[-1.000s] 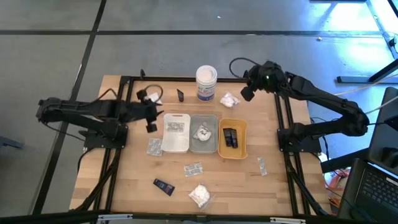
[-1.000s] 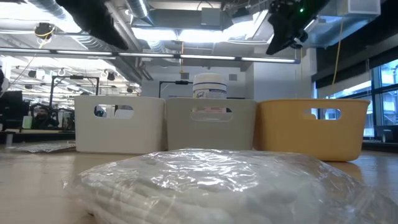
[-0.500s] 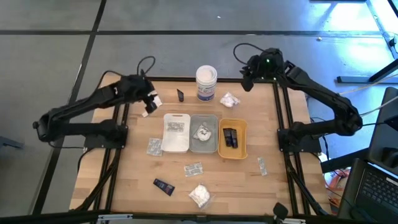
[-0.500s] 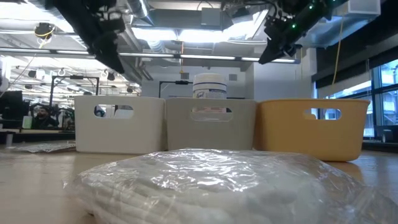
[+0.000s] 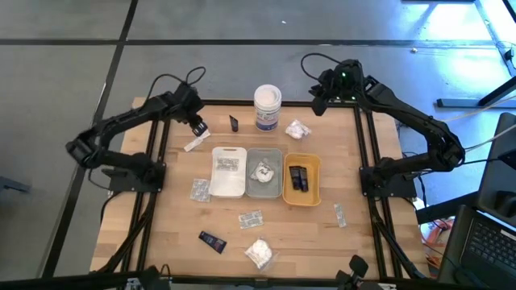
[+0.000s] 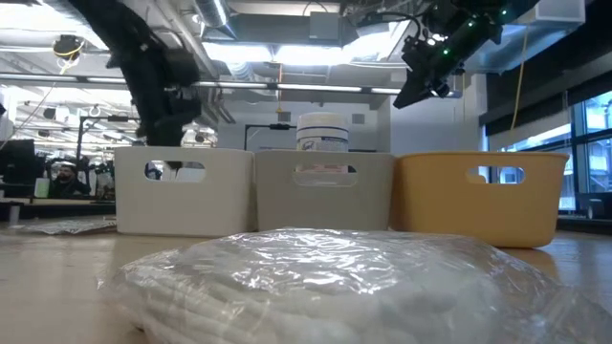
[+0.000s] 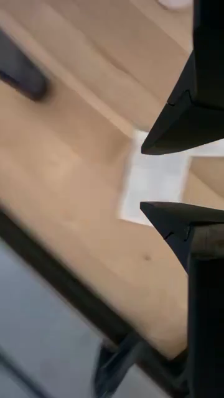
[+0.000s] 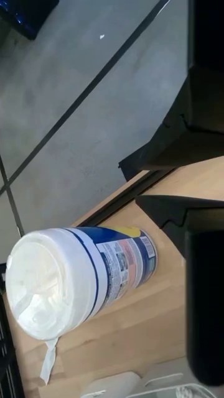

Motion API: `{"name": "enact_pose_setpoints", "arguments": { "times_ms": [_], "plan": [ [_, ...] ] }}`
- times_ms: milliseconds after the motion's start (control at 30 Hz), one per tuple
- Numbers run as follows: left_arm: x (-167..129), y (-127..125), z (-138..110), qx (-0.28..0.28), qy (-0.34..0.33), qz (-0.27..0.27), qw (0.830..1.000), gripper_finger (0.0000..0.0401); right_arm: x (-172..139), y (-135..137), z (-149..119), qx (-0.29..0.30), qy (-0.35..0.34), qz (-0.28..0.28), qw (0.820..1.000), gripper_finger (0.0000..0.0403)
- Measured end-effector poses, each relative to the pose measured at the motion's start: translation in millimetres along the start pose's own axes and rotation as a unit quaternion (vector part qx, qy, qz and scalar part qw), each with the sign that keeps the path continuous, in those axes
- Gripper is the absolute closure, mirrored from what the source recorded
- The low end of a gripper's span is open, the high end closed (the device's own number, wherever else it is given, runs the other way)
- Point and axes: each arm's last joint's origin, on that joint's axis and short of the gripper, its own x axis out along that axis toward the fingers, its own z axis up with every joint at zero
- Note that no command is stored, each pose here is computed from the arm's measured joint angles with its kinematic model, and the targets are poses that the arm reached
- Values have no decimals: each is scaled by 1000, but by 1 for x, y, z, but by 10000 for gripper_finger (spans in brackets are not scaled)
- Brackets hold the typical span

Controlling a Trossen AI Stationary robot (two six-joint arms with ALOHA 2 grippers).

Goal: Pick & Place Travel size toiletries
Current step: Put the white band-aid into the white bin

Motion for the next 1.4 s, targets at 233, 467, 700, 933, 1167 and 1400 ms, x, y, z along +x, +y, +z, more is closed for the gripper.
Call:
{"name": "enact_pose_setpoints", "arguments": {
  "times_ms": [233,467,700,933,1167,1400],
  "plan": [
    [18,13,25,5,59,-18,998,272,0,0,0,-1,0,0,1000,308],
    [31,18,44,54,114,-34,991,272,0,1,0,-2,0,13,1000,298],
    [52,21,42,125,163,-23,978,272,0,1,0,-5,0,15,1000,308],
    [68,20,38,170,174,-79,967,272,0,1,-1,-5,1,15,1000,323],
    [70,24,38,194,170,-76,963,272,0,2,0,-5,-1,26,1000,324],
    [71,26,39,232,161,-79,956,272,0,2,0,-9,-1,26,1000,311]
  ]
}}
